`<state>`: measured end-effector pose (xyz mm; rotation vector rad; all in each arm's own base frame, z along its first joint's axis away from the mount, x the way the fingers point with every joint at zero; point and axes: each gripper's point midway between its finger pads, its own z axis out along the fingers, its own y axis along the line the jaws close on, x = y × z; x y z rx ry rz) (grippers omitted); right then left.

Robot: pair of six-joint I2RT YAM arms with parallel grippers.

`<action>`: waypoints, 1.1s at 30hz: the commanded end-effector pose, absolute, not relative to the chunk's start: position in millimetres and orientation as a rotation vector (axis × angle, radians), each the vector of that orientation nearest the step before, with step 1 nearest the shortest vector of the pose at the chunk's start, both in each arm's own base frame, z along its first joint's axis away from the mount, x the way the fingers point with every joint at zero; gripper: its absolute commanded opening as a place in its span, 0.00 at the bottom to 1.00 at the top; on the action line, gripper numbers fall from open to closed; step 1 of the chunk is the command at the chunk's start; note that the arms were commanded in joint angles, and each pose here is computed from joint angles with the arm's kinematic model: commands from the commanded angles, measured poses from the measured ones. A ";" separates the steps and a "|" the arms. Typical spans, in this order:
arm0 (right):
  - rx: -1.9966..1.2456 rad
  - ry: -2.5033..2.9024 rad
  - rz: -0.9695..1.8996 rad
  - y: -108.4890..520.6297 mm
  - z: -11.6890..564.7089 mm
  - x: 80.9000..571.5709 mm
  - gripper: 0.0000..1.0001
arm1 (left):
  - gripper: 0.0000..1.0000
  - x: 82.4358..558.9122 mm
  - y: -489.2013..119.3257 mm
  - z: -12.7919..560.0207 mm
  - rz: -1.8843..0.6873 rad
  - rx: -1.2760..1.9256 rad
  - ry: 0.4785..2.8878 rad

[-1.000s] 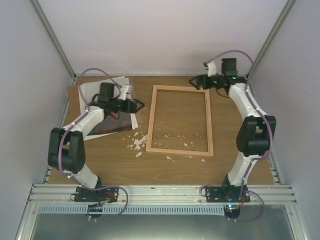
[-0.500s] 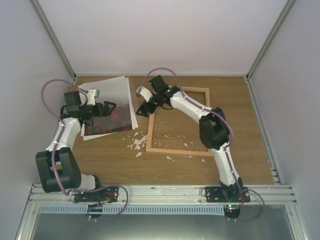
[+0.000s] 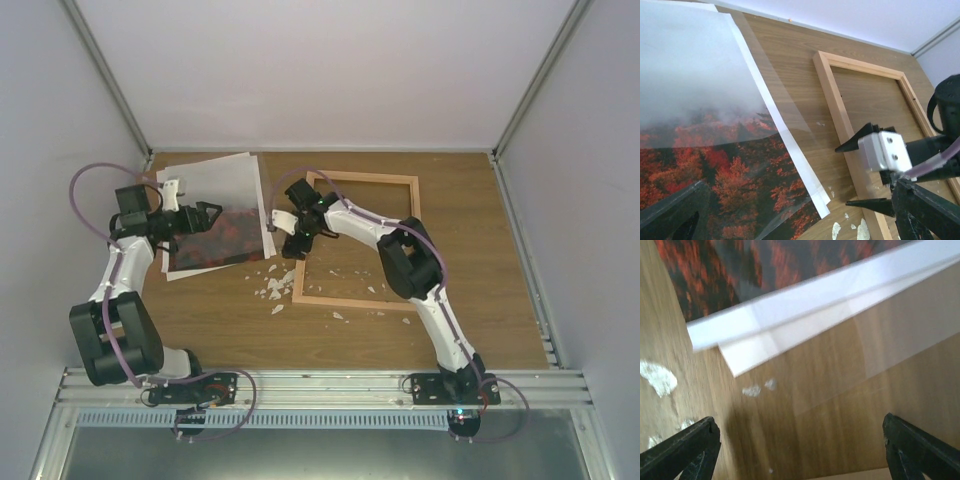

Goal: Put the photo into the frame
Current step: Move the photo frame to the center of the board.

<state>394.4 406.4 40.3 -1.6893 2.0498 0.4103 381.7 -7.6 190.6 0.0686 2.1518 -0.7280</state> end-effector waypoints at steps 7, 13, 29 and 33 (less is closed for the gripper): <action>-1.782 2.148 0.337 343.0 4.6 378.0 0.87 | 0.99 382.7 1.1 185.6 -0.719 0.044 2.155; -1.699 2.169 0.391 329.7 26.9 382.1 0.87 | 0.99 383.9 -0.6 182.2 -0.746 0.045 2.151; -1.090 2.188 1.067 400.8 135.2 432.0 0.90 | 0.99 383.4 29.2 154.8 -0.778 -0.064 2.205; -0.912 2.252 1.283 406.4 124.8 442.3 0.89 | 0.96 383.4 53.0 133.4 -0.788 -0.141 2.239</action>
